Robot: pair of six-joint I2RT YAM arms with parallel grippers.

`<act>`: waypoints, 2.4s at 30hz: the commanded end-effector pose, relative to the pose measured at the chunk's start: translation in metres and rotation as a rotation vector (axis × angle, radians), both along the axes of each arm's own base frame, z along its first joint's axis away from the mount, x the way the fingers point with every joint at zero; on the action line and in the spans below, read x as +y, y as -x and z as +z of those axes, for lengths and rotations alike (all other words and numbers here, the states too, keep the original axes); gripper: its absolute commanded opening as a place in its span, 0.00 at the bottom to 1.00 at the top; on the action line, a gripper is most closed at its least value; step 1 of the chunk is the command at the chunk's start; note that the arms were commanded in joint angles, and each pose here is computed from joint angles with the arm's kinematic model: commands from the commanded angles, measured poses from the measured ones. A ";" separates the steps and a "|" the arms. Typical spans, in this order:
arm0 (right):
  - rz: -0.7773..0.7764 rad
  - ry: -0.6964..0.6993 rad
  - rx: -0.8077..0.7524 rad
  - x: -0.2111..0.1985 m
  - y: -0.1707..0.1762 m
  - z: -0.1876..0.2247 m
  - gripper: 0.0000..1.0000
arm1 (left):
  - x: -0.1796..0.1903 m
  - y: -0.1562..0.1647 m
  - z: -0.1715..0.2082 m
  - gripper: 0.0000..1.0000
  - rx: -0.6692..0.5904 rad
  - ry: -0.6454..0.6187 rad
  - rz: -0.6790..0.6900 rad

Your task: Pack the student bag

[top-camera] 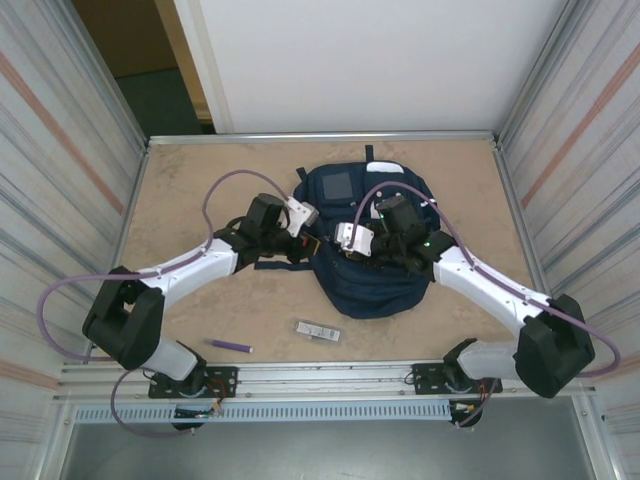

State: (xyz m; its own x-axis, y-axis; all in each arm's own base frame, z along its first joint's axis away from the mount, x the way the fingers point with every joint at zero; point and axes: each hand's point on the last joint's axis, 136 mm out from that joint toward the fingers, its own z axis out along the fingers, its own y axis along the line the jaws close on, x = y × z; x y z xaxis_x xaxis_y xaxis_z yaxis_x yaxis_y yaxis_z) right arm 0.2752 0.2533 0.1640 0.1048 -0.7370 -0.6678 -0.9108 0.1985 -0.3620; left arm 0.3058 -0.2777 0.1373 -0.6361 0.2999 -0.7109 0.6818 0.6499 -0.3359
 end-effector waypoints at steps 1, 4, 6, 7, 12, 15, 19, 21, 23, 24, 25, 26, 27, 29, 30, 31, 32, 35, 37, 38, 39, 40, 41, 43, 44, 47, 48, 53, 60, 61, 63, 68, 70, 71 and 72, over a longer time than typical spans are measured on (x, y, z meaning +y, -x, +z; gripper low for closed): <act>0.012 -0.073 0.067 0.012 -0.009 0.004 0.00 | 0.085 -0.038 -0.030 0.16 0.089 -0.099 0.377; -0.008 -0.062 0.124 0.021 -0.015 -0.011 0.01 | 0.102 -0.036 -0.027 0.24 0.181 -0.006 0.450; -0.046 -0.058 0.138 0.027 -0.022 -0.019 0.06 | 0.109 -0.026 -0.019 0.29 0.193 0.009 0.474; -0.060 -0.055 0.140 0.029 -0.024 -0.021 0.10 | 0.111 -0.021 -0.015 0.30 0.193 0.015 0.477; -0.077 0.009 0.120 0.037 -0.011 -0.017 0.99 | 0.127 0.012 0.012 0.36 0.232 0.052 0.554; -0.111 0.012 0.064 0.035 -0.003 -0.003 0.99 | 0.145 0.032 0.019 0.43 0.244 0.032 0.637; -0.180 0.036 -0.094 0.031 0.002 0.022 0.99 | 0.161 0.051 0.032 0.57 0.212 -0.014 0.654; -0.266 -0.014 -0.185 0.028 -0.001 0.043 0.99 | 0.170 0.057 0.039 0.88 0.214 0.023 0.698; -0.386 -0.101 -0.223 0.021 -0.006 0.068 0.99 | 0.178 0.063 0.040 0.99 0.240 0.090 0.760; -0.466 -0.153 -0.218 0.014 -0.010 0.082 0.99 | 0.178 0.063 0.043 0.99 0.233 0.143 0.760; -0.525 -0.196 -0.188 0.008 -0.011 0.090 0.99 | 0.178 0.061 0.048 0.99 0.216 0.193 0.760; -0.583 -0.228 -0.132 0.001 -0.010 0.094 0.99 | 0.179 0.061 0.047 0.99 0.219 0.232 0.772; -0.638 -0.254 -0.003 -0.004 -0.004 0.091 0.99 | 0.180 0.062 0.046 0.99 0.237 0.253 0.789; -0.489 -0.254 0.322 0.014 0.027 0.066 0.99 | 0.174 0.063 0.048 0.99 0.249 0.263 0.754; -0.382 -0.236 0.449 0.026 0.046 0.056 0.99 | 0.171 0.064 0.047 0.99 0.256 0.258 0.733; -0.349 -0.193 0.512 0.031 0.058 0.046 0.99 | 0.169 0.064 0.045 0.99 0.273 0.249 0.722; -0.301 -0.120 0.541 0.037 0.073 0.033 0.99 | 0.169 0.065 0.042 0.99 0.293 0.232 0.716; -0.165 0.113 0.522 0.044 0.113 -0.005 0.99 | 0.166 0.068 0.034 0.99 0.364 0.188 0.706; -0.106 0.237 0.499 0.046 0.135 -0.028 0.99 | 0.165 0.069 0.027 0.99 0.394 0.169 0.701; -0.086 0.289 0.511 0.047 0.145 -0.038 0.99 | 0.165 0.067 0.023 0.99 0.403 0.166 0.704; -0.066 0.328 0.528 0.047 0.155 -0.045 0.99 | 0.165 0.066 0.020 0.99 0.410 0.163 0.708; -0.063 0.367 0.540 0.047 0.163 -0.053 0.99 | 0.165 0.064 0.019 0.99 0.413 0.168 0.712; -0.077 0.395 0.546 0.047 0.167 -0.060 0.99 | 0.163 0.064 0.019 0.99 0.418 0.172 0.706; -0.129 0.429 0.560 0.048 0.169 -0.072 0.99 | 0.162 0.063 0.022 0.99 0.413 0.180 0.700; -0.160 0.439 0.553 0.050 0.169 -0.079 0.99 | 0.164 0.062 0.022 0.99 0.408 0.180 0.710; -0.213 0.485 0.525 0.054 0.170 -0.101 1.00 | 0.167 0.059 0.020 0.99 0.398 0.181 0.740; -0.228 0.505 0.515 0.054 0.169 -0.108 0.99 | 0.167 0.059 0.020 0.99 0.403 0.185 0.739; -0.268 0.549 0.532 0.065 0.177 -0.132 0.93 | 0.166 0.060 0.017 0.99 0.416 0.189 0.742; -0.311 0.618 0.432 0.059 0.174 -0.157 0.82 | 0.165 0.065 0.019 0.99 0.396 0.205 0.724; -0.313 0.620 0.440 0.058 0.176 -0.159 0.78 | 0.165 0.064 0.019 0.99 0.385 0.204 0.717; -0.334 0.617 0.447 0.056 0.176 -0.162 0.68 | 0.159 0.065 0.024 0.99 0.371 0.219 0.676; -0.360 0.566 0.468 0.059 0.177 -0.157 0.54 | 0.149 0.064 0.036 0.99 0.317 0.228 0.610; -0.376 0.533 0.466 0.059 0.175 -0.152 0.52 | 0.145 0.062 0.040 0.99 0.272 0.203 0.584; -0.385 0.517 0.469 0.059 0.174 -0.150 0.50 | 0.139 0.062 0.047 0.99 0.238 0.192 0.549; -0.398 0.494 0.474 0.059 0.172 -0.146 0.49 | 0.134 0.062 0.054 0.99 0.205 0.179 0.516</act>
